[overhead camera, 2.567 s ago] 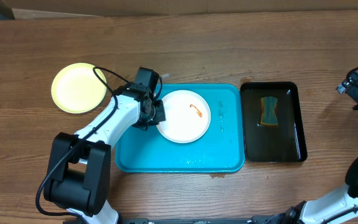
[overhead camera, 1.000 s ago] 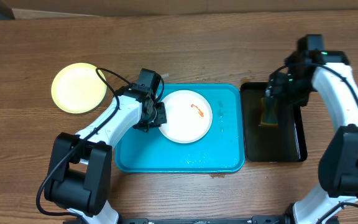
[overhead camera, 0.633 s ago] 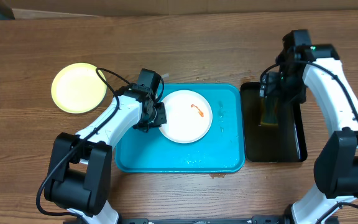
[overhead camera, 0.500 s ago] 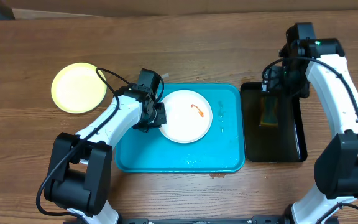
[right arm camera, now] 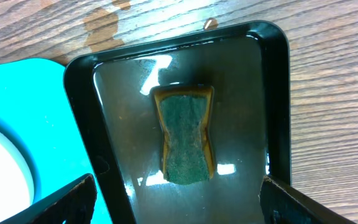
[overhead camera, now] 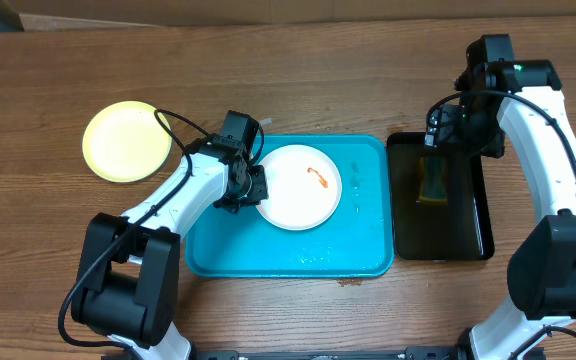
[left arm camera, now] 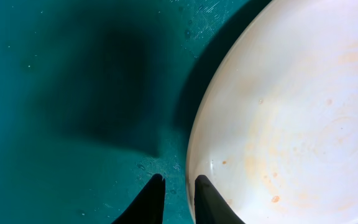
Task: Clean dirty plates on tray and stack at the side
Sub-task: 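Lower right gripper into the black tray and grasp the sponge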
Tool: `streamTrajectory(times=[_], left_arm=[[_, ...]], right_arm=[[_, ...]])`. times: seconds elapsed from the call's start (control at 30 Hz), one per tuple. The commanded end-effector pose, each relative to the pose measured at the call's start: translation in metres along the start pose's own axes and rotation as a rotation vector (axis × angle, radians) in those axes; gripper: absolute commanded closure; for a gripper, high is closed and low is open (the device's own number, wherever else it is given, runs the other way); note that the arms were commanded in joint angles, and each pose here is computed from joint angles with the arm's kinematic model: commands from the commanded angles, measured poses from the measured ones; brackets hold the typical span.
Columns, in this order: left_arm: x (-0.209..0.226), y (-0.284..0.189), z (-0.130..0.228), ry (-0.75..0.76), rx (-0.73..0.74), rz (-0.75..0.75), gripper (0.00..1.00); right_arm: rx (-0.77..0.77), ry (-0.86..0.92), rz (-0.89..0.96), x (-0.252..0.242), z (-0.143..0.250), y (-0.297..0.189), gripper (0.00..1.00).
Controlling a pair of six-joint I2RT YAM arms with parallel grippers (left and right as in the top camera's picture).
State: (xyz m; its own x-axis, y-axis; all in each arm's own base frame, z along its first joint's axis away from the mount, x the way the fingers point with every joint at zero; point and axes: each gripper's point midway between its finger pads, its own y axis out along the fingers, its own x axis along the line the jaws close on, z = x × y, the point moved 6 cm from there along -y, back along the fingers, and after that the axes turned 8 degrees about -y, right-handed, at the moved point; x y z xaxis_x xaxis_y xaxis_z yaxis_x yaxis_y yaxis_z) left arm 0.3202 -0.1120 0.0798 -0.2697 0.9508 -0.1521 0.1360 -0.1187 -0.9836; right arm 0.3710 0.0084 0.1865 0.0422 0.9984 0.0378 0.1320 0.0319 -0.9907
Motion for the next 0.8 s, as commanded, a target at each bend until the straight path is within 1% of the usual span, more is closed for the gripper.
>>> streamTrajectory(times=[0.0,0.17,0.27,0.43,0.57,0.63,0.7,0.73,0.77], left_arm=[[-0.005,0.0,-0.001,0.026,0.003,0.009,0.8],[-0.005,0.0,-0.001,0.026,0.004,0.008,0.8],[-0.005,0.0,-0.001,0.026,0.003,0.008,0.8],[-0.006,0.0,-0.002,0.027,-0.002,0.012,0.8],[-0.005,0.0,-0.001,0.027,0.002,0.009,0.79],[-0.005,0.0,-0.001,0.026,0.004,0.007,0.79],[-0.005,0.0,-0.001,0.027,0.005,0.007,0.79],[-0.005,0.0,-0.001,0.027,0.005,0.007,0.79],[-0.005,0.0,-0.001,0.026,0.004,0.008,0.79]], right_arm=[[-0.022,-0.001,0.008,-0.002,0.001,-0.006,0.14],[-0.012,0.001,0.008,-0.002,0.006,0.011,0.16],[0.014,-0.006,0.008,0.001,0.014,0.029,0.16],[0.012,-0.027,0.006,0.009,0.025,0.062,0.25],[0.022,-0.005,0.006,0.01,0.039,0.086,0.27],[0.034,-0.005,0.007,0.009,0.045,0.095,0.31],[0.056,0.0,0.009,0.008,0.053,0.101,0.4],[0.062,0.008,0.01,0.008,0.055,0.102,0.41],[0.066,0.015,0.01,0.008,0.056,0.102,0.44]])
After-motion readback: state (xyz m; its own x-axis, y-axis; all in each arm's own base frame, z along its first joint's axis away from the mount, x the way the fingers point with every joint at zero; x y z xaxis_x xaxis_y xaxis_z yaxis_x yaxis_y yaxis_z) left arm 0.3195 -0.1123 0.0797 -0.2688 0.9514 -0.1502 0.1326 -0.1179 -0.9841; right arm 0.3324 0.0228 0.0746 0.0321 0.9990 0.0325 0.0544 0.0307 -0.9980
